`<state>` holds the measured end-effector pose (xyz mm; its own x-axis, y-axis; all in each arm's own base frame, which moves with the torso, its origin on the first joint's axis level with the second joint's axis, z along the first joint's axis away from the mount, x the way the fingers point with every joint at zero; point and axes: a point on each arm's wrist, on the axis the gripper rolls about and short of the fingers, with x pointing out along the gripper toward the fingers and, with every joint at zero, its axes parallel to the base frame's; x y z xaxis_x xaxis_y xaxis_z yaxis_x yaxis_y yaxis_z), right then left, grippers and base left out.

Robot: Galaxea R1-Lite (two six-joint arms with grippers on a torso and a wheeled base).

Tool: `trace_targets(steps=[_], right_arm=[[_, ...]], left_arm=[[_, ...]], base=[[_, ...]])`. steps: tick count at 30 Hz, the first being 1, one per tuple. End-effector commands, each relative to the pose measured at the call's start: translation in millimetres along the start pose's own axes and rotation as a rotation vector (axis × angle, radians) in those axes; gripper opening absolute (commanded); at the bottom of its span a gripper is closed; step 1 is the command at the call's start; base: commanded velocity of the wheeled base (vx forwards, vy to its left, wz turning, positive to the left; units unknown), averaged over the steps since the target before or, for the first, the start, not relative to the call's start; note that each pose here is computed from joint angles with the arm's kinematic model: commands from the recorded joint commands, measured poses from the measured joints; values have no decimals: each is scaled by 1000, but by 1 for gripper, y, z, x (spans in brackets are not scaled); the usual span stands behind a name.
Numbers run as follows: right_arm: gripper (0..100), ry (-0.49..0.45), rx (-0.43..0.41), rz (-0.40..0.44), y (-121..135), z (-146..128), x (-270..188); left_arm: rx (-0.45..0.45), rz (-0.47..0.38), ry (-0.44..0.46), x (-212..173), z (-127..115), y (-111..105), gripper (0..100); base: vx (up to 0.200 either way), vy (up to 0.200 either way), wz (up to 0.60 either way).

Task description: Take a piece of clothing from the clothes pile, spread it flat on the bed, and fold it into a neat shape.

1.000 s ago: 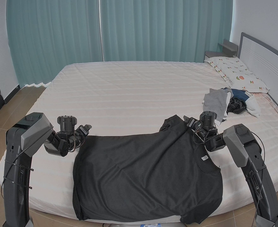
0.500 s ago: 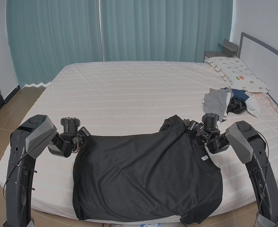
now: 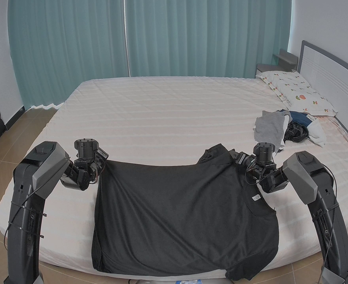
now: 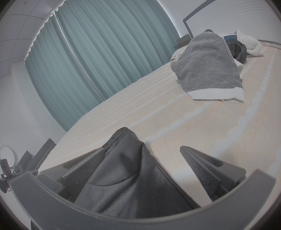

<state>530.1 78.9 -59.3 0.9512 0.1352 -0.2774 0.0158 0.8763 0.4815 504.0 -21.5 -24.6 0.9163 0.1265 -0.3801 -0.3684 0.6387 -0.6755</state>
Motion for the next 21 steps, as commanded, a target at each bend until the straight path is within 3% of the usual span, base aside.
trace_targets(steps=[1,10,21], right_arm=[[100,0,11,-21,-10,4,-2],[100,87,31,-18,-22,-6,-14],[100,49,27,17,-16,-2,-13]], left_arm=[[-11,8,-35,6,7,3,0],[-13,18,-64,12,7,4,0],[-5,28,-51,14,1,8,0]], base=[[0,0,0],[0,0,0],[0,0,0]])
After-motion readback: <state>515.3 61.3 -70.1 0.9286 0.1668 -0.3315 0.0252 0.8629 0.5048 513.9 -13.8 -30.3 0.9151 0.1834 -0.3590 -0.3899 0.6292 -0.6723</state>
